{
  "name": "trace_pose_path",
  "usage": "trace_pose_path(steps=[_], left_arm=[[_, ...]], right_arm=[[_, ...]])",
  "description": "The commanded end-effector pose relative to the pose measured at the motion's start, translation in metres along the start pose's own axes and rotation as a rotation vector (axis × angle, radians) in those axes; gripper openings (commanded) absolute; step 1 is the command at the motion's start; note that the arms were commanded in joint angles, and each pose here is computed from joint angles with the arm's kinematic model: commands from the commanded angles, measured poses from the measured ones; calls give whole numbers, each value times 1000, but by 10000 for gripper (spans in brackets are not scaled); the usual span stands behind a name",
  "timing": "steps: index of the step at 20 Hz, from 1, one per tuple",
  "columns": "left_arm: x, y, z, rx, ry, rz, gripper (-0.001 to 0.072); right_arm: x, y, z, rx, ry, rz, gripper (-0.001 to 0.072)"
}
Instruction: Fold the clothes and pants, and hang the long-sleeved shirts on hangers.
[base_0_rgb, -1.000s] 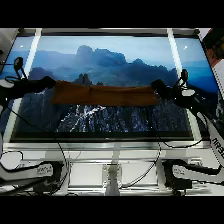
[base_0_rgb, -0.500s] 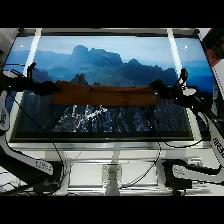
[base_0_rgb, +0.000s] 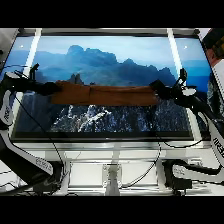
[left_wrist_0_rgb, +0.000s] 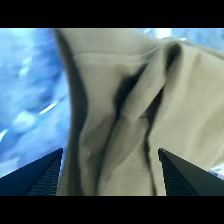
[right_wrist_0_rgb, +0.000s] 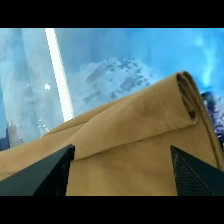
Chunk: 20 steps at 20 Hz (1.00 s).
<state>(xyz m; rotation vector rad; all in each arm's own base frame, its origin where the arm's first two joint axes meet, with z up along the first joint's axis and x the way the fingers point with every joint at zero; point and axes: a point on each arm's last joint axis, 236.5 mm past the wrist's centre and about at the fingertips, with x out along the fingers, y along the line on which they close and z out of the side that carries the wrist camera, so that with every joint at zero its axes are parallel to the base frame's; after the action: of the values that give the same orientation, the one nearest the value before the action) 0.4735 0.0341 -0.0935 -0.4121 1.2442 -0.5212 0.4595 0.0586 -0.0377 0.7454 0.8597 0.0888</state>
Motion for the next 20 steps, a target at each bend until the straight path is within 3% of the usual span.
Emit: trace_pose_path(steps=[1, 4, 8, 9, 13, 14, 15, 16, 17, 18, 20], left_arm=[[12, -1, -5, 3, 16, -44, 703], [20, -26, -12, 57, 42, -168, 694], [35, -45, -16, 139, 79, -189, 675], [40, -51, -16, 169, 85, -193, 584], [44, -69, -16, 213, 103, -204, 6], [39, -77, -14, 233, 106, -212, 11], [32, -89, -12, 262, 107, -217, 10], [25, -102, -8, 294, 103, -219, 10], [16, -118, -3, 311, 92, -210, 10], [6, -135, 2, 313, 78, -200, 10], [-13, -167, 7, 302, 60, -189, 11]], right_arm=[[0, 3, -6, 2, 25, 13, 674], [0, 4, -7, 2, 31, 15, 674], [-1, 9, -12, -23, 59, 33, 663], [-2, 12, -12, -42, 64, 41, 633], [-9, 37, -8, -166, 98, 104, 592], [-13, 49, -11, -226, 128, 140, 583], [-20, 63, -15, -272, 166, 182, 502], [-27, 76, -16, -304, 196, 219, 356], [-33, 88, -14, -325, 206, 247, 158], [-37, 99, -8, -349, 201, 268, 22], [-39, 119, 4, -401, 156, 277, 15]])
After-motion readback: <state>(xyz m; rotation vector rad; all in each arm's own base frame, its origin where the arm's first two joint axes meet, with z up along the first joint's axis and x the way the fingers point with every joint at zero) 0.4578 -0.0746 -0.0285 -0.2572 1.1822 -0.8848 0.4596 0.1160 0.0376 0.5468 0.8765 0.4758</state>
